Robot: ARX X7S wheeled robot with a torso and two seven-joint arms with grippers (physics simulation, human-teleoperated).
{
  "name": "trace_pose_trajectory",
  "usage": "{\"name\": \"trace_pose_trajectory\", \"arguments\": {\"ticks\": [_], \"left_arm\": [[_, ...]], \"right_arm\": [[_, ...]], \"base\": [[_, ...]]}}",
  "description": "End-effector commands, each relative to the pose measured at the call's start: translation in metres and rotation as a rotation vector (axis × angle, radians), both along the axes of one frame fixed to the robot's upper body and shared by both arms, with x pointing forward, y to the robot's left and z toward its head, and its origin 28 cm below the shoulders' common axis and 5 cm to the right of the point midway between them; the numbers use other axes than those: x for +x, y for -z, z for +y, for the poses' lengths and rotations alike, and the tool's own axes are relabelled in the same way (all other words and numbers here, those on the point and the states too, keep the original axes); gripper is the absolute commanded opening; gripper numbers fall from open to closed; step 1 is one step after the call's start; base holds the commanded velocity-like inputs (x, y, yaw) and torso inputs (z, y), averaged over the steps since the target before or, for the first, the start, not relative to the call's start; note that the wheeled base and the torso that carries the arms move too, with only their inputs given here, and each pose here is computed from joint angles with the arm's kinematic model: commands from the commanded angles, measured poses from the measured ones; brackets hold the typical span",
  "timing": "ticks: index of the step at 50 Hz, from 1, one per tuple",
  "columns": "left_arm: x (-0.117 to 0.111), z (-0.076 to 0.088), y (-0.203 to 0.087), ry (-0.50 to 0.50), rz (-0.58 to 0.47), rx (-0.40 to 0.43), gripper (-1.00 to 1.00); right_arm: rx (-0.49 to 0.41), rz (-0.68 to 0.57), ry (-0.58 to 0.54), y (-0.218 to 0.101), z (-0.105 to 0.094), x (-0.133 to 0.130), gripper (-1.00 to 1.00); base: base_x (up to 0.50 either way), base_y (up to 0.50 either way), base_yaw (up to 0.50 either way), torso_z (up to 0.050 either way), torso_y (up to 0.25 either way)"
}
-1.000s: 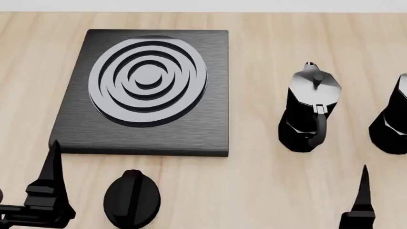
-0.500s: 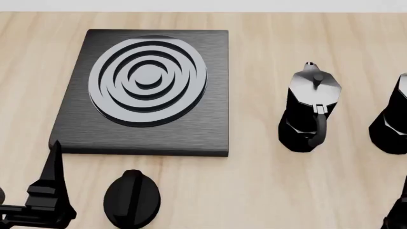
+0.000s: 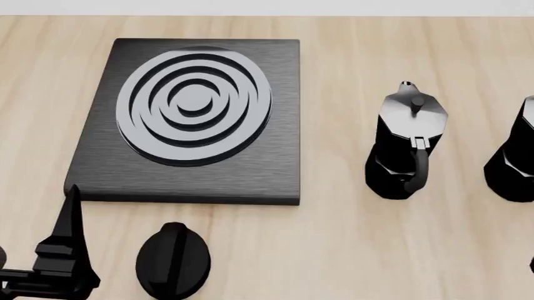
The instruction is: Put the right moka pot on the stove.
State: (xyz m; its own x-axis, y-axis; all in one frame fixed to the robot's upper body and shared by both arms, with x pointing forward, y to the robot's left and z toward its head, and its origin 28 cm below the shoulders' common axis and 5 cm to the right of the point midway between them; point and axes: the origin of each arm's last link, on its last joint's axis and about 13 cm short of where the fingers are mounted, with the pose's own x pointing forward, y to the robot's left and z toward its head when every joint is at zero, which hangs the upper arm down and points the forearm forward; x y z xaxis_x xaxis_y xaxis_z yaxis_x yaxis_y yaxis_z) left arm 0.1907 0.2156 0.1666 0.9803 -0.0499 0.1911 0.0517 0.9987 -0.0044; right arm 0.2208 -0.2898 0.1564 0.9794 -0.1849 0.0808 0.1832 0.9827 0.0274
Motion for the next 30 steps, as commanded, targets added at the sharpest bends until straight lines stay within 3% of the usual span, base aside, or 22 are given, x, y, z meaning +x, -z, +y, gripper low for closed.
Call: {"name": "trace_pose_trajectory", "arguments": {"ticks": [1, 5, 9, 13, 14, 16, 17, 18, 23, 25, 30], "left_arm": [[0.000, 0.000, -0.001, 0.000, -0.001, 0.001, 1.00], [0.000, 0.000, -0.001, 0.002, -0.001, 0.003, 1.00], [-0.001, 0.000, 0.000, 0.002, -0.001, 0.004, 1.00], [-0.001, 0.000, -0.001, 0.001, -0.001, 0.003, 1.00], [0.000, 0.000, -0.001, 0.001, 0.000, 0.004, 1.00], [0.000, 0.000, 0.001, 0.002, 0.000, 0.005, 1.00], [0.000, 0.000, 0.000, 0.002, 0.000, 0.004, 1.00], [0.000, 0.000, 0.000, 0.002, 0.000, 0.003, 1.00], [0.000, 0.000, 0.000, 0.001, 0.000, 0.003, 1.00], [0.000, 0.000, 0.001, 0.001, 0.000, 0.004, 1.00], [0.000, 0.000, 0.000, -0.001, 0.002, 0.004, 1.00]], "right_arm": [[0.007, 0.023, 0.010, 0.000, -0.006, 0.012, 1.00], [0.011, 0.029, 0.019, 0.015, -0.008, 0.013, 1.00], [0.008, 0.038, 0.028, 0.000, -0.012, 0.016, 1.00], [0.008, 0.056, 0.026, 0.018, -0.014, 0.018, 1.00], [0.011, 0.064, 0.028, 0.007, -0.016, 0.020, 1.00], [0.008, 0.074, 0.029, 0.018, -0.016, 0.021, 1.00], [0.008, 0.076, 0.029, 0.006, -0.016, 0.022, 1.00], [0.009, 0.083, 0.029, 0.020, -0.017, 0.023, 1.00], [-0.003, 0.099, 0.019, 0.003, -0.016, 0.028, 1.00], [-0.014, 0.106, 0.013, 0.020, -0.016, 0.031, 1.00], [-0.031, 0.123, -0.007, 0.015, -0.014, 0.037, 1.00]], "base": [[0.00, 0.00, 0.00, 0.000, 0.000], [0.00, 0.00, 0.00, 0.000, 0.000], [0.00, 0.00, 0.00, 0.000, 0.000], [0.00, 0.00, 0.00, 0.000, 0.000], [0.00, 0.00, 0.00, 0.000, 0.000], [0.00, 0.00, 0.00, 0.000, 0.000], [0.00, 0.00, 0.00, 0.000, 0.000], [0.00, 0.00, 0.00, 0.000, 0.000], [0.00, 0.00, 0.00, 0.000, 0.000], [0.00, 0.00, 0.00, 0.000, 0.000], [0.00, 0.00, 0.00, 0.000, 0.000]]}}
